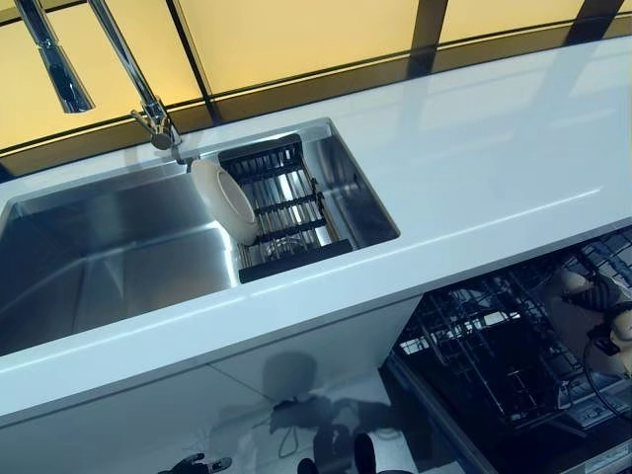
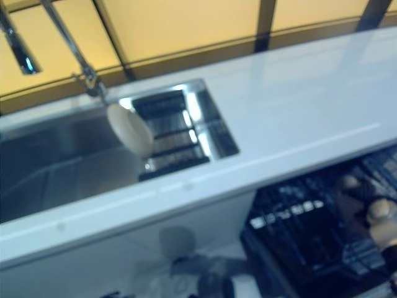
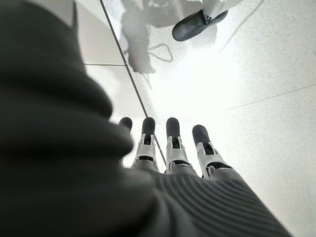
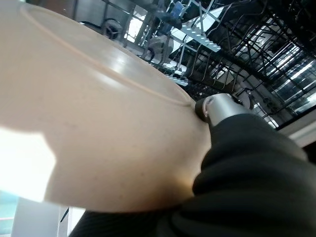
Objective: Take plates into dishwasher
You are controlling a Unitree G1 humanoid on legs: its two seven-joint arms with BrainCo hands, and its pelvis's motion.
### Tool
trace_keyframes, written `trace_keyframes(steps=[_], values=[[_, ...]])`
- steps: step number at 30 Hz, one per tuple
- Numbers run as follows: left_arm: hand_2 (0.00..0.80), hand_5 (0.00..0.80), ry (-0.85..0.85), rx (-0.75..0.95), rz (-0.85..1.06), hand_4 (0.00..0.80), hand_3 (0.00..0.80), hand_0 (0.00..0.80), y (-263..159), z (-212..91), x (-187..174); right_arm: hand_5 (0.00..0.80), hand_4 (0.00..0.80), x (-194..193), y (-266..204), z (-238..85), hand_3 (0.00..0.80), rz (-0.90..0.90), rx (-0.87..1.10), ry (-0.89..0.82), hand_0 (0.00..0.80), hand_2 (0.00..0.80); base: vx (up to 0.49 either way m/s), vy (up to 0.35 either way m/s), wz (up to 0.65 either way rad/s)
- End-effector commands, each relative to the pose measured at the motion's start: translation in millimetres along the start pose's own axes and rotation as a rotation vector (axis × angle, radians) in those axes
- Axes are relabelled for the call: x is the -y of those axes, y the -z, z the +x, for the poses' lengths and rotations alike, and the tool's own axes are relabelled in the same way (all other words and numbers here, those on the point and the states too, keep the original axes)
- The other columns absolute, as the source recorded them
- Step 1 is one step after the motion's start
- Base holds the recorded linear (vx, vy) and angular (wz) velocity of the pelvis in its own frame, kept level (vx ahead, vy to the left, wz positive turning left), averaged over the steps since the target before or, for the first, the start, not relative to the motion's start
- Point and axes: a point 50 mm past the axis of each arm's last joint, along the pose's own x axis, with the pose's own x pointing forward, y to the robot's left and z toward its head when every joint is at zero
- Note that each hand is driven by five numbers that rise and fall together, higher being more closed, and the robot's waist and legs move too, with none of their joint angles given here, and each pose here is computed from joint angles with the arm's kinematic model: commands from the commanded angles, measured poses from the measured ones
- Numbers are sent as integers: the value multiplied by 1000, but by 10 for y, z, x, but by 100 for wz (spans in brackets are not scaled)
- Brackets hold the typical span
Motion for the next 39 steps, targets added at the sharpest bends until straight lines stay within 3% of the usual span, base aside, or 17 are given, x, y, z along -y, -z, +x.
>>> trace_keyframes(steps=[1, 28, 29, 30, 31, 39], values=[[0, 0, -14, 11, 11, 0, 0, 0, -88, 9, -107, 800, 800, 253, -163, 75, 800, -36, 19, 118, 800, 800, -18, -5, 6], [0, 0, 17, 26, 18, 0, 0, 0, -133, 13, -35, 800, 800, 62, 84, 123, 800, -32, -119, 47, 800, 800, -2, 0, 1], [0, 0, 15, 25, 17, 0, 0, 0, -128, 12, -42, 558, 558, 66, 93, 121, 558, -30, -124, 48, 558, 558, 0, 0, 0], [0, 0, 14, 24, 18, 0, 0, 0, -122, 11, -48, 166, 166, 69, 102, 121, 166, -32, -129, 48, 166, 166, 0, 0, 0], [0, 0, 13, 22, 20, 0, 0, 0, -120, 11, -50, 0, 0, 69, 107, 121, 0, -33, -134, 49, 0, 0, 0, 0, 0], [0, 0, 7, 16, 22, 0, 0, 0, -90, -1, -89, 0, 0, 112, 126, 93, 0, -20, -136, 82, 0, 0, 0, 0, 0]])
